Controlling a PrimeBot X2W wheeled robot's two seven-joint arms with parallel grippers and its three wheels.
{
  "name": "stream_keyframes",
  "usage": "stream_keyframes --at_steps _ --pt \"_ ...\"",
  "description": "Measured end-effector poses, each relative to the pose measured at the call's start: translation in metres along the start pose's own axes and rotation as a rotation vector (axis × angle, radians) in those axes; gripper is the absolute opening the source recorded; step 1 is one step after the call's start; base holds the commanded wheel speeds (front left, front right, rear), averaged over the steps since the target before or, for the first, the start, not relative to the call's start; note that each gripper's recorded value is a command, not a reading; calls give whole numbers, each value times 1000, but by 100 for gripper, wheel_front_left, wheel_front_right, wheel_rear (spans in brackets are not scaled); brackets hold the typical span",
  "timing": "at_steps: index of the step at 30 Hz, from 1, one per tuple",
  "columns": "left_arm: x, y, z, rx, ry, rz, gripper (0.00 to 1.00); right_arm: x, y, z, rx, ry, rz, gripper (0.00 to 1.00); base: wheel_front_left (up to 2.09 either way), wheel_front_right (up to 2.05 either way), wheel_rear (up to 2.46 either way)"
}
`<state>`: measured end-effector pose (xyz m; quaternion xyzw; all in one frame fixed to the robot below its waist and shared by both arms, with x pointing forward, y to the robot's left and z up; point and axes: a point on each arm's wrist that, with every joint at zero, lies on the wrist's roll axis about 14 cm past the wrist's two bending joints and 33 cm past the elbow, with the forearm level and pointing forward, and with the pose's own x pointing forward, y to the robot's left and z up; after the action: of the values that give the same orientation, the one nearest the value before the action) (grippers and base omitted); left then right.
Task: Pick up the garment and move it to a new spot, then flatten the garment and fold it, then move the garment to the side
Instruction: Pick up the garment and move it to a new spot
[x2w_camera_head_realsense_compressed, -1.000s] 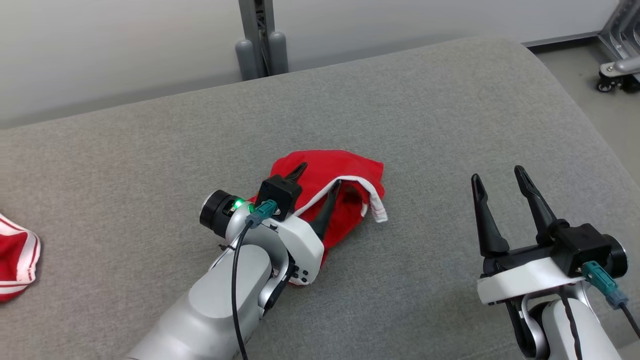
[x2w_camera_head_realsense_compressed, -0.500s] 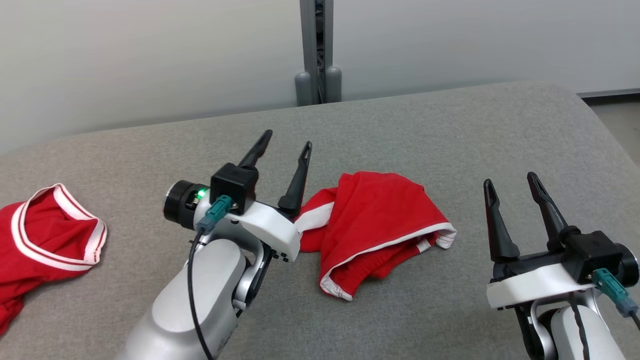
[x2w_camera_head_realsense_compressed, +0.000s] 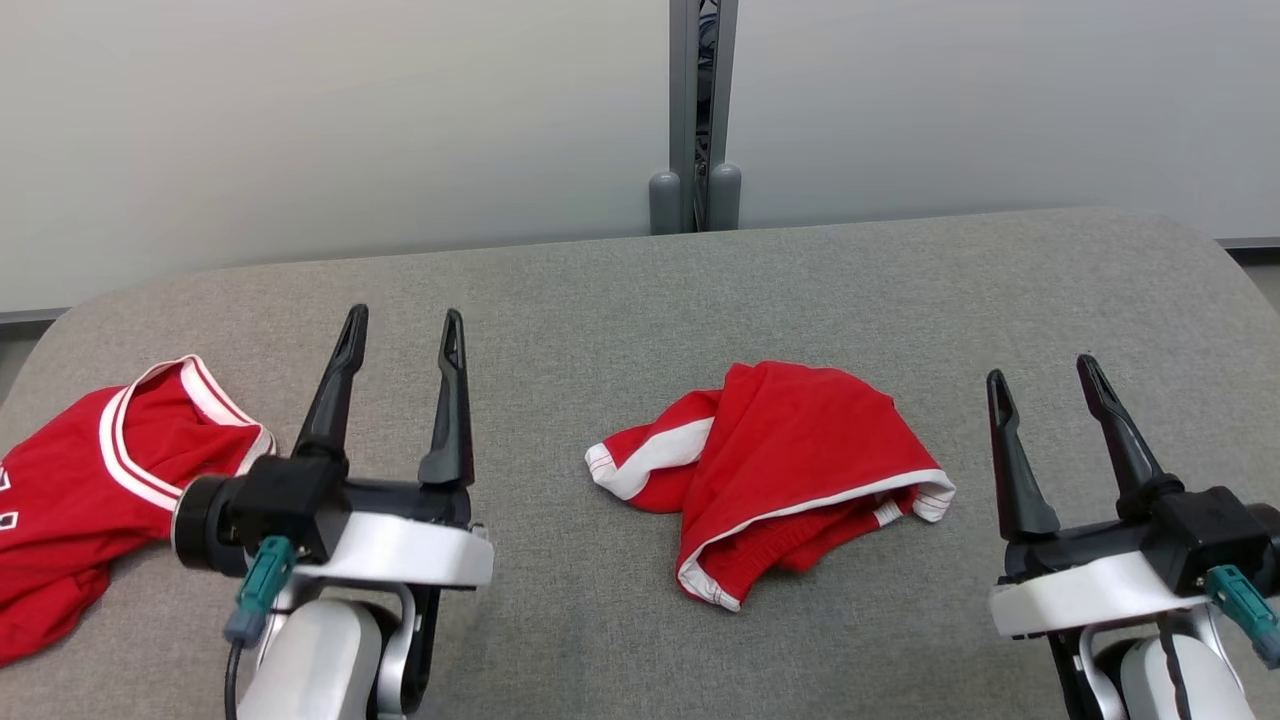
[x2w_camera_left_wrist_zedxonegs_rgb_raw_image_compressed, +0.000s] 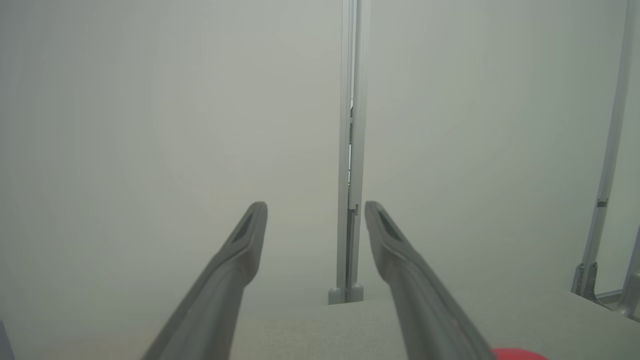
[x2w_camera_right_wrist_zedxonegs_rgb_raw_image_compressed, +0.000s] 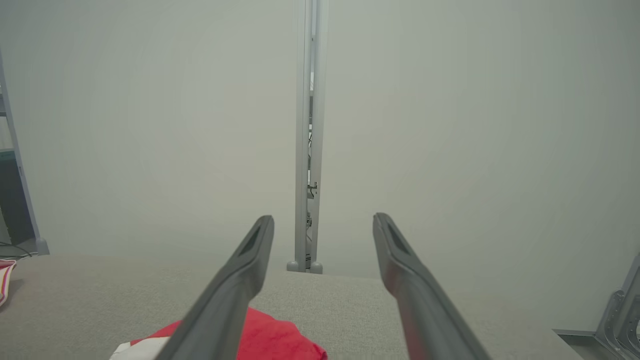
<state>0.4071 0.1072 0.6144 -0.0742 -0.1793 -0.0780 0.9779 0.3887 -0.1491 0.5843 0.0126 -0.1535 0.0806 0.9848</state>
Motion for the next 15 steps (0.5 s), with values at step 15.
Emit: stream_keyframes --at_steps 15 --pt "-35 5 -33 -21 102 -3 100 -21 -13 -29 7 96 -47 100 0 0 0"
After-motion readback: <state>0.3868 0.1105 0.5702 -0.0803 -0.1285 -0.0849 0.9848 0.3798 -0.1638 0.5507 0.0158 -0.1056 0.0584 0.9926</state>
